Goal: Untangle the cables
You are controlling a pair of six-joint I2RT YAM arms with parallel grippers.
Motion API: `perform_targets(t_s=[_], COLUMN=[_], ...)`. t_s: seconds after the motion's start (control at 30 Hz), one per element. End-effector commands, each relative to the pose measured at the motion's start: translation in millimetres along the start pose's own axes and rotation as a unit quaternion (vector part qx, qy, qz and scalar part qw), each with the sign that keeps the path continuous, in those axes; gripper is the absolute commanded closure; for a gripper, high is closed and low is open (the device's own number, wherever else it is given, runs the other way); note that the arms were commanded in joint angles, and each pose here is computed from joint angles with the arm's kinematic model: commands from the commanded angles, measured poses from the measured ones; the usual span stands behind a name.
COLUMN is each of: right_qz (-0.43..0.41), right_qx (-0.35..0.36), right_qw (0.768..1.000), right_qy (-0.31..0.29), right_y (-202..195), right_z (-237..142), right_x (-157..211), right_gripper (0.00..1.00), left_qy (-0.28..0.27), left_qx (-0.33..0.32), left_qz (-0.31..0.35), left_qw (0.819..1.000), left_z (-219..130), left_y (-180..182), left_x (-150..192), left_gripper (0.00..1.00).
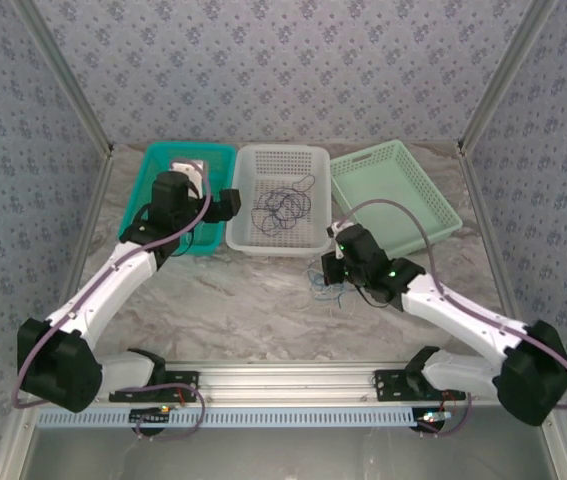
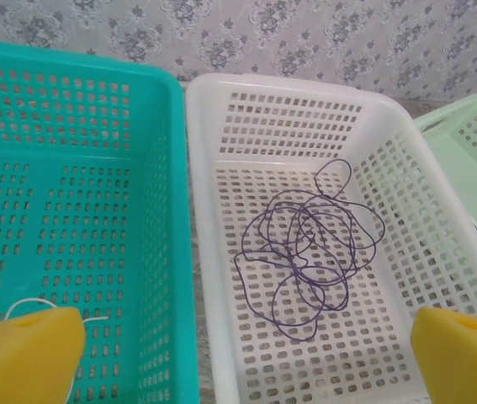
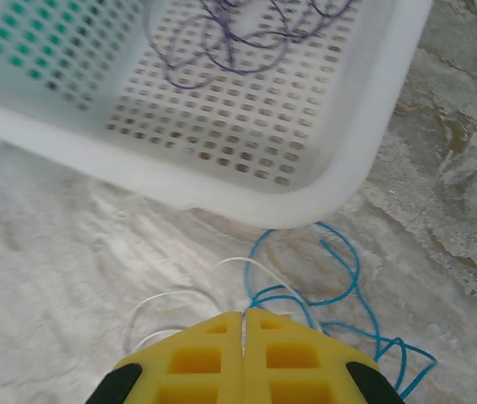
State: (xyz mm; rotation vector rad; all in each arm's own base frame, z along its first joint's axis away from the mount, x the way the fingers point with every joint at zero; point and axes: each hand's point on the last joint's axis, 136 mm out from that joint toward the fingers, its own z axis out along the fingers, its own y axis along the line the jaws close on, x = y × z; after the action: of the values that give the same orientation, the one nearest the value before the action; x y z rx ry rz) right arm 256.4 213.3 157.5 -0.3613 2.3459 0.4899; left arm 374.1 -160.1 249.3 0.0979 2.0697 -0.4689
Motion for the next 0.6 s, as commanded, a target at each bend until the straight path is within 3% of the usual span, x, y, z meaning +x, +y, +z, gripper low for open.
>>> perform_targets(t_s=[0.0, 0.27, 0.43, 0.57], right_qz=[-0.013, -0.014, -0.004, 0.032], right_qx=[-0.06, -0.1, -0.109, -0.122], right_qw=[0.998, 0.994, 0.99, 0.986], right_qy=[0.024, -0.044, -0.086, -0.11], right_y=[24.1, 39.7, 42.0, 39.8], right_z=[-30.5, -88.1, -103.7, -99.6], right_x=[-5.8, -54.7, -74.0, -78.6], right_gripper=[1.0, 1.0, 1.0, 1.0], left_qy=[-0.027, -0.033, -0.05, -0.052], left_qx=[0.033, 0.166, 0.311, 0.358], left_qz=[0.023, 0.092, 0.099, 0.084], left_qw=[0.999, 0.981, 0.944, 0.928], left_z=[-0.6, -2.1, -14.7, -17.8], left_y=[-22.4, -102.0, -170.7, -194.5], left_x=[-10.6, 0.1, 17.7, 31.9], left_gripper=[0.01, 0.01, 0.01, 0.01])
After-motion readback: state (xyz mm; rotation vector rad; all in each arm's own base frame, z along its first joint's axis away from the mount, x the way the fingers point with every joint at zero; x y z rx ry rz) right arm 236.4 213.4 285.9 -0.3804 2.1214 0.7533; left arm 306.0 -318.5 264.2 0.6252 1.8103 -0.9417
